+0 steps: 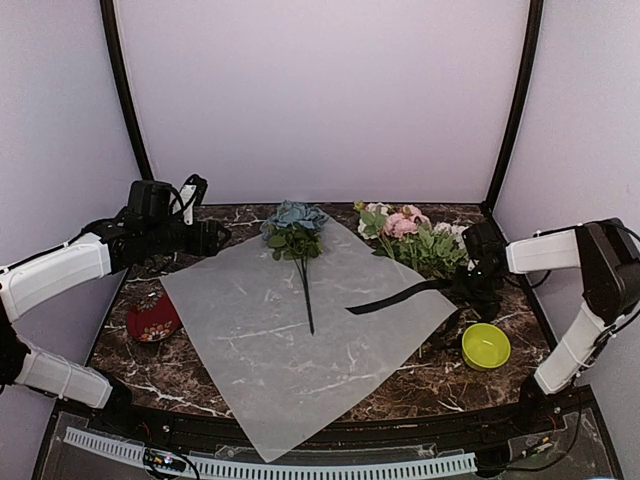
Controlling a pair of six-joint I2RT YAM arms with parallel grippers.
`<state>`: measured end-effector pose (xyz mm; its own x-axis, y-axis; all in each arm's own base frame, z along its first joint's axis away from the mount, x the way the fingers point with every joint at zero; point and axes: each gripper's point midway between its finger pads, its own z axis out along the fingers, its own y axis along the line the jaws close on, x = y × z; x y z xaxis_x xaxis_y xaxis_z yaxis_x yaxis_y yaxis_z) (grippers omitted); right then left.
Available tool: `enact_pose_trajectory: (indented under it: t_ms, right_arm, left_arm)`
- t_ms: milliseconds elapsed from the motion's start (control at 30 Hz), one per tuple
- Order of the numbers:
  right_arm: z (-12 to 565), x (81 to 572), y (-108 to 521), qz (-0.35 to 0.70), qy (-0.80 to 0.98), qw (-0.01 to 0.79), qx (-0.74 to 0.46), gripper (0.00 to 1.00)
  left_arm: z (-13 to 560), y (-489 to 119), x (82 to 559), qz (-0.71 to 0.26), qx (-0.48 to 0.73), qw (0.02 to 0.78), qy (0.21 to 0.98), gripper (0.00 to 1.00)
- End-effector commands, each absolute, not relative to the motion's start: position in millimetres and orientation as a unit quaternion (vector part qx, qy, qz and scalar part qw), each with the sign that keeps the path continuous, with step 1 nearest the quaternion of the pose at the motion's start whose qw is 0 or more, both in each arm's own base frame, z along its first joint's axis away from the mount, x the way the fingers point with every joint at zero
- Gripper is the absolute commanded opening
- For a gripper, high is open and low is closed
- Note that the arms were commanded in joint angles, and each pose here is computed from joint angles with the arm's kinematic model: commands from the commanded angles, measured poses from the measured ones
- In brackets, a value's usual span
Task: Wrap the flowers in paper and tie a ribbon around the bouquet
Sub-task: Adjust the ribbon at the center of the board, then pick up the fake flower from the center of the board.
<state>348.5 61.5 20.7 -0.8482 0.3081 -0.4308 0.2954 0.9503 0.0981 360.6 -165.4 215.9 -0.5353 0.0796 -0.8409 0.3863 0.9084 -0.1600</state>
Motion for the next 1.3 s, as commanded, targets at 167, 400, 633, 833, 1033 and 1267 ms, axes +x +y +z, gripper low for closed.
enact_pose_trajectory:
  t_ms: [167, 400, 633, 833, 1033, 1267]
  right_arm:
    - [22, 326, -49, -0.045, 0.904, 0.265, 0.331, 0.45]
    - [67, 339, -95, -0.077, 0.872, 0.316, 0.366, 0.47]
    - [151, 370, -82, -0.067, 0.853, 0.406, 0.319, 0.49]
    - [191, 408, 35, -0.001, 0.876, 0.460, 0.144, 0.45]
    - [152, 442, 138, 0.056, 0.925, 0.374, 0.018, 0.44]
    - [80, 451, 142, 0.007, 0.958, 0.285, 0.027, 0.53]
  left_arm:
    - [227, -159, 356, -0.145, 0.154, 0.484, 0.849, 0.74]
    - [231, -155, 356, -0.132, 0.158, 0.493, 0.845, 0.75]
    - [234, -153, 356, -0.126, 0.160, 0.499, 0.842, 0.75]
    - [234, -152, 355, -0.124, 0.160, 0.501, 0.841, 0.75]
    - [233, -152, 355, -0.125, 0.161, 0.500, 0.842, 0.75]
    - [231, -152, 355, -0.122, 0.162, 0.500, 0.842, 0.75]
